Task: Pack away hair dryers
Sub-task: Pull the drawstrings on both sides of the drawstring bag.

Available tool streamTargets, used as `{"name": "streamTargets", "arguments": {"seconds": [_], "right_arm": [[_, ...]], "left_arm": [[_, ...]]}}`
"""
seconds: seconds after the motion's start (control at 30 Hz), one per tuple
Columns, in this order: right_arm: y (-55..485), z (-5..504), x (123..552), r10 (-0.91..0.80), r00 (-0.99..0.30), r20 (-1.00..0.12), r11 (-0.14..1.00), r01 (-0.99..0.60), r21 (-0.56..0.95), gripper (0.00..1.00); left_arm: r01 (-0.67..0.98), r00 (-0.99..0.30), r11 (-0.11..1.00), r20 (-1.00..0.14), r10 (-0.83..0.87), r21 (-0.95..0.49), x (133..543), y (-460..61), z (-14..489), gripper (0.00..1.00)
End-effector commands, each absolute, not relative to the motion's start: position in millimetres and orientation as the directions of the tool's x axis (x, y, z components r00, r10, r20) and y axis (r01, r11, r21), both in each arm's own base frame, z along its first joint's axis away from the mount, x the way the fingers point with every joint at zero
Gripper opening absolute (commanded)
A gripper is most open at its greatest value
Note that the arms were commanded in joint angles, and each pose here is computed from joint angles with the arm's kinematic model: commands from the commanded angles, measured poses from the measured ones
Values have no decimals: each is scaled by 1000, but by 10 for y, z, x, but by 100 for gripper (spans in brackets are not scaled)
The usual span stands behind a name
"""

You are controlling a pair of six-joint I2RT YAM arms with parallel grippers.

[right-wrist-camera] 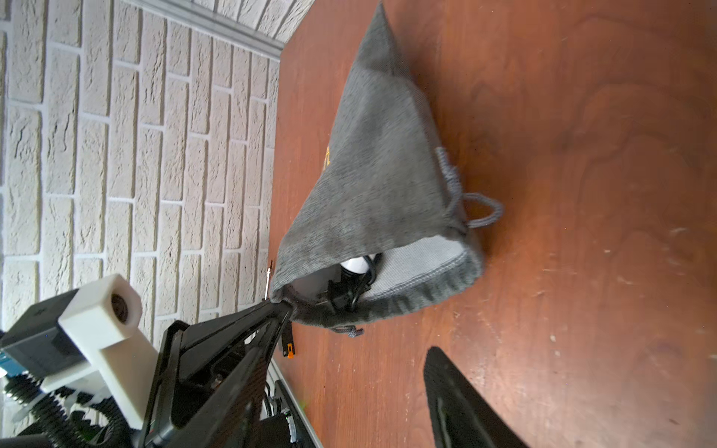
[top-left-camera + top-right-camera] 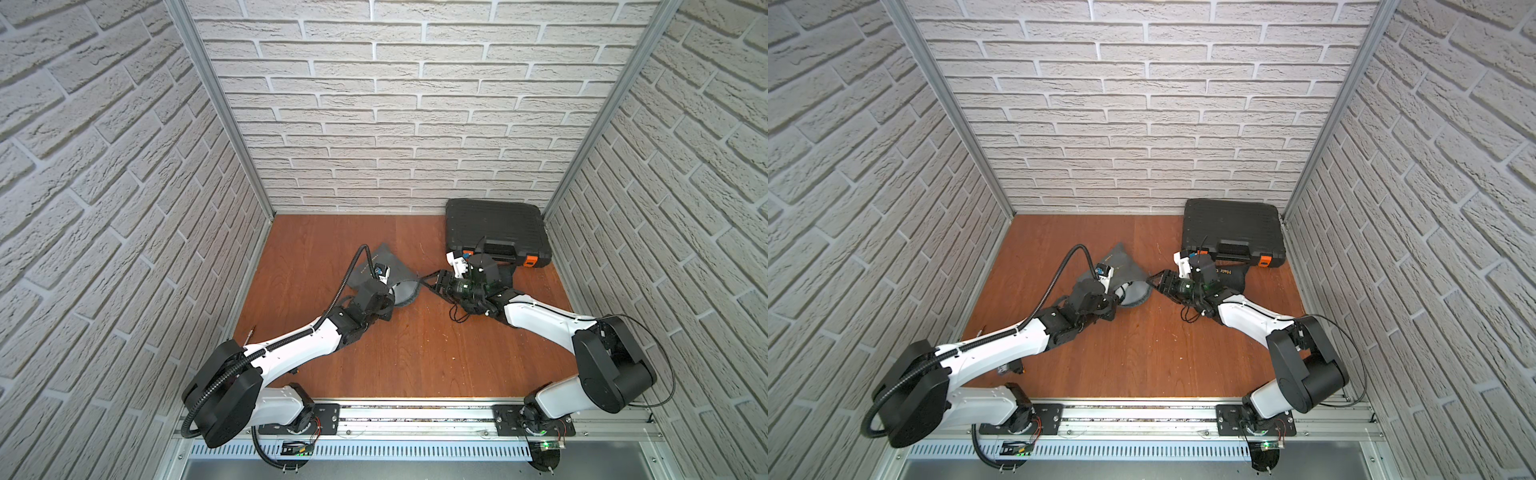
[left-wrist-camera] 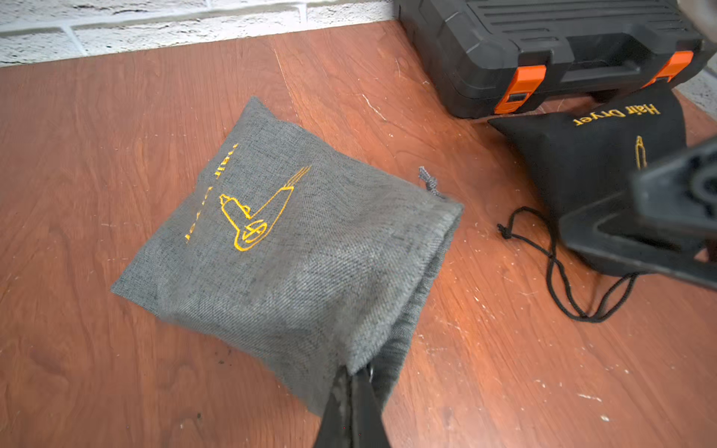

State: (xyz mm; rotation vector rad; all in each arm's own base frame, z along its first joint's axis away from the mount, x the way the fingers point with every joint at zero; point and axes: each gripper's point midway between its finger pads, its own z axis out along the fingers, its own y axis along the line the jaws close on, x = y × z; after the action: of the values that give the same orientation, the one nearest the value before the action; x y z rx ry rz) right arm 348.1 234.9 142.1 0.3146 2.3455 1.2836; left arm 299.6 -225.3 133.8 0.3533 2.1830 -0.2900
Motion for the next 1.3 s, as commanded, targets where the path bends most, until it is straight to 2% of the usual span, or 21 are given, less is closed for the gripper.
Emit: {"name": "streamTargets", "arguments": {"seconds": [0.0,0.27,0.43,0.73,1.03,1.27], "right_arm": [[2252,1407,3479,409,-868,-280,567,1,823,66],[2188,1109,3632,484,-859,-168,535,138,834,66],[2255,1067,3770,520,-845,-123,464,159,872,66],[2233,1055,3944,500,-841,-205,533,112,838,66],[2325,945,4117,478,-852,-211,532,90,842,65],[2305,766,4063,423,-878,-226,607,89,789,64]], "left_arm": [[371,-538,925,-832,138,-87,3002,-2279,1452,0],[417,-514,905,-843,159,-83,2940,-2350,1485,0],[450,-498,890,-847,188,-67,2883,-2402,1487,0],[489,-479,870,-853,208,-63,2794,-2431,1480,0],[507,-469,858,-861,195,-82,2745,-2441,1500,0],[513,-457,855,-869,190,-82,2748,-2453,1553,0]]}}
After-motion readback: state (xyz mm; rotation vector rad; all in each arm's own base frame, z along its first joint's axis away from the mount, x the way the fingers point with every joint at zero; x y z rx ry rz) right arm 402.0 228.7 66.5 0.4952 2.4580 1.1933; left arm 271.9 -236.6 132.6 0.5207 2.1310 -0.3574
